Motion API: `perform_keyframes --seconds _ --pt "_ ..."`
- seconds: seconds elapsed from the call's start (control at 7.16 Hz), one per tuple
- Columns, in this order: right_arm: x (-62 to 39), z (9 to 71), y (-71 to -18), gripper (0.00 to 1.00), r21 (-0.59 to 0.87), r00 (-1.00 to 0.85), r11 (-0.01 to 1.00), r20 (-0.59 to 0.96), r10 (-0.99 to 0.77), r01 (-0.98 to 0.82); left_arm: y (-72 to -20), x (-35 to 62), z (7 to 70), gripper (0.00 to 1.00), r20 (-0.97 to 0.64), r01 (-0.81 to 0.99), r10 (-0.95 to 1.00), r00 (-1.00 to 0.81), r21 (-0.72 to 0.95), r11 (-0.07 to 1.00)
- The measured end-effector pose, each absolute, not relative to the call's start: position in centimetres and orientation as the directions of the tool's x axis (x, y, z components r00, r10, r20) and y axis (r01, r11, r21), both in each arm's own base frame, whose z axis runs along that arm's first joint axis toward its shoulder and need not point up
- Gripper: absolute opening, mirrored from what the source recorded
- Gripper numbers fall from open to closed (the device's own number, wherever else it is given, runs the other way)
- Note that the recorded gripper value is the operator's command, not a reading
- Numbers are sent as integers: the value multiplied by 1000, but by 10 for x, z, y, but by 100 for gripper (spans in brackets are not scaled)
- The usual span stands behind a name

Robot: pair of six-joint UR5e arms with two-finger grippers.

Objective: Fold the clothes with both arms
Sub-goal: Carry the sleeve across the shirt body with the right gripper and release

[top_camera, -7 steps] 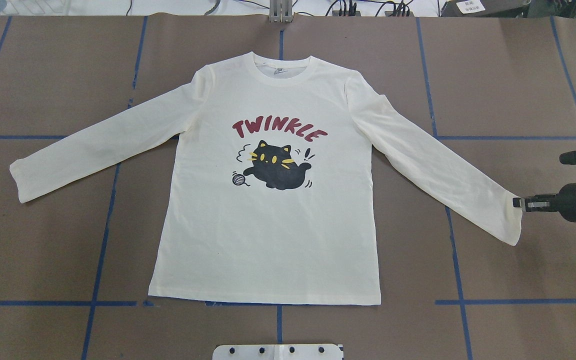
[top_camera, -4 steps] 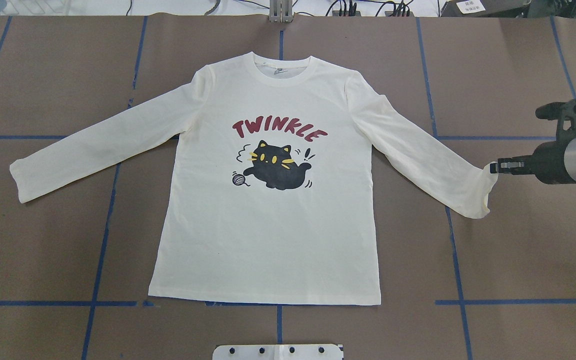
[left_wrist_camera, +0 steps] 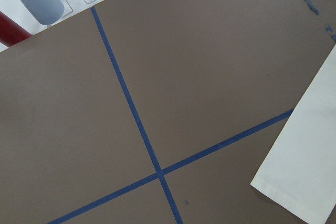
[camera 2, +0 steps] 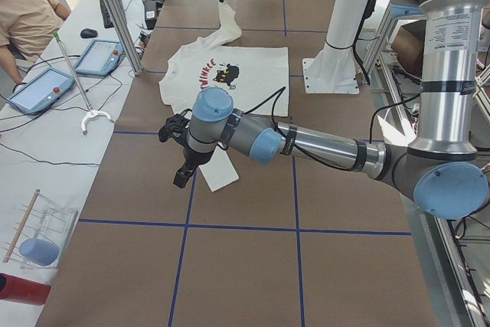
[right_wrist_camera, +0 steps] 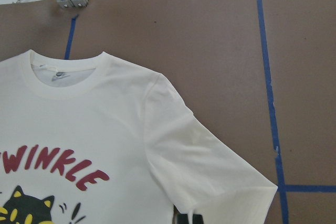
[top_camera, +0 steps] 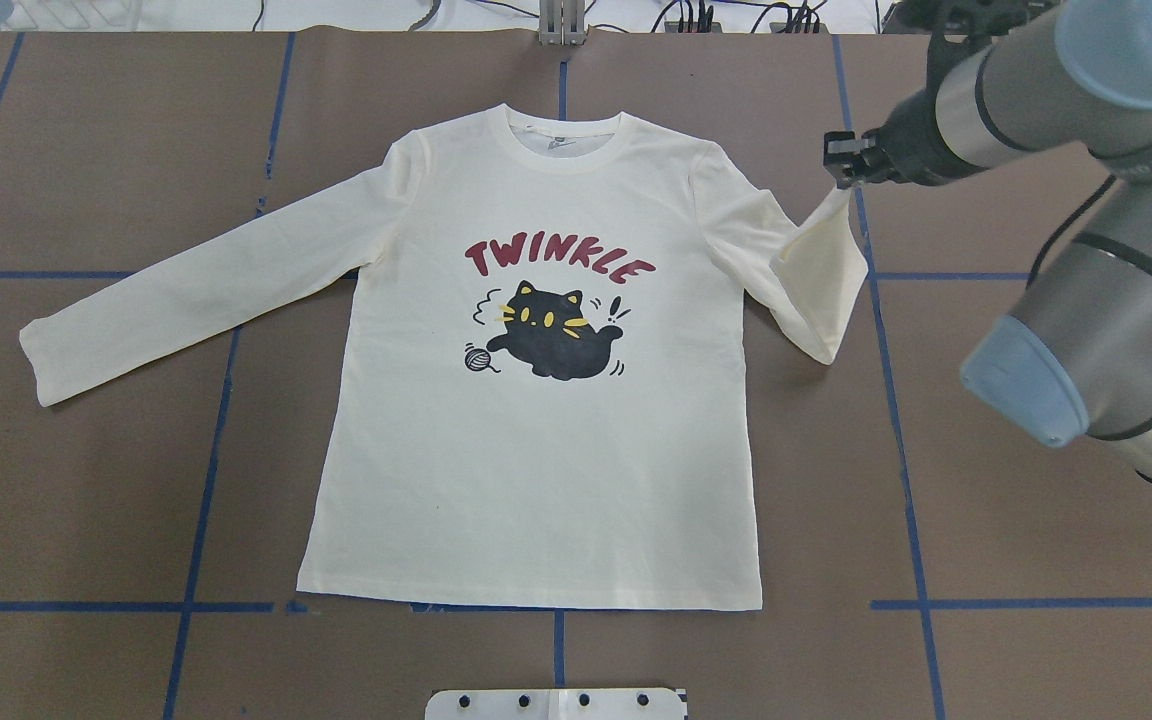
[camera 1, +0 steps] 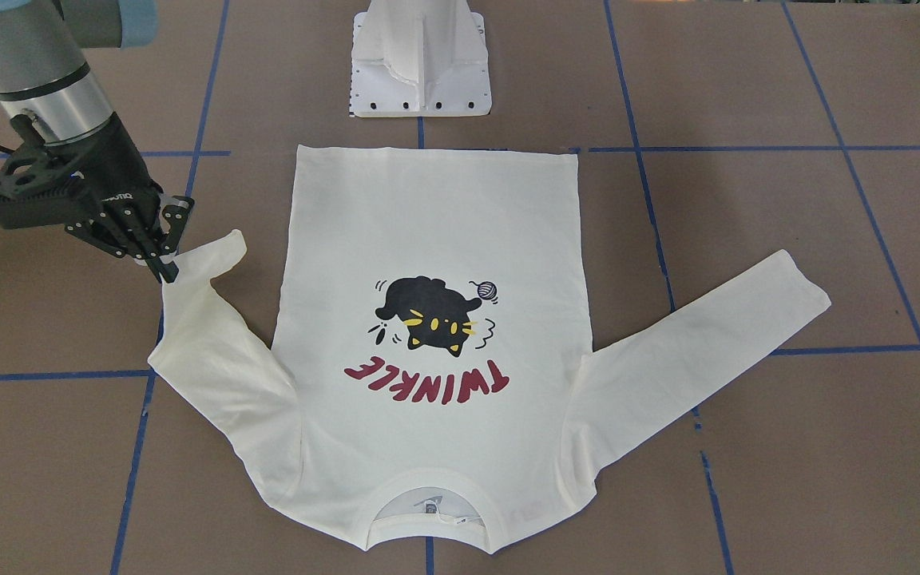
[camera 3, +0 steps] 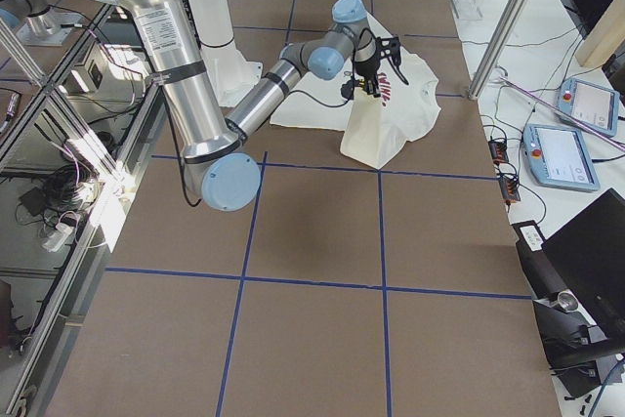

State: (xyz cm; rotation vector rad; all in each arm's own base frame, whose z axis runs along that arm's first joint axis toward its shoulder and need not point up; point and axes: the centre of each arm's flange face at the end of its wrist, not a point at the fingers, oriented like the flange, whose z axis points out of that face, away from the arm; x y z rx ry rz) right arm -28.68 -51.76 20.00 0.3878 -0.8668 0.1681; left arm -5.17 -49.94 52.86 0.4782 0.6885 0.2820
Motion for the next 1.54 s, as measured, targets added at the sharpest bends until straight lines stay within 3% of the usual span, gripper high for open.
perform_keyframes --seconds 0.42,0.7,0.98,1.12,1.26,1.4,1.54 --pt "-351 51 -556 0 342 648 880 759 -54 -328 -502 -51 534 100 -544 -93 395 741 499 862" --pt "-478 46 -560 0 391 713 867 699 -62 -308 -503 -51 540 100 -547 -94 391 741 491 866" --pt "-594 50 -569 0 349 677 858 736 -2 -378 -504 -51 543 100 -548 -94 389 741 488 868" --pt "-634 41 -563 7 295 646 851 760 67 -435 -505 -51 543 100 -548 -94 389 741 489 867" --pt "-658 32 -553 46 240 612 839 780 133 -488 -505 -51 543 100 -548 -94 390 740 489 867" --pt "-671 21 -548 94 193 582 829 792 184 -525 -505 -51 542 100 -548 -94 390 740 490 866" --pt "-680 8 -546 99 164 565 821 796 217 -546 -505 -51 542 100 -548 -94 391 740 491 866"
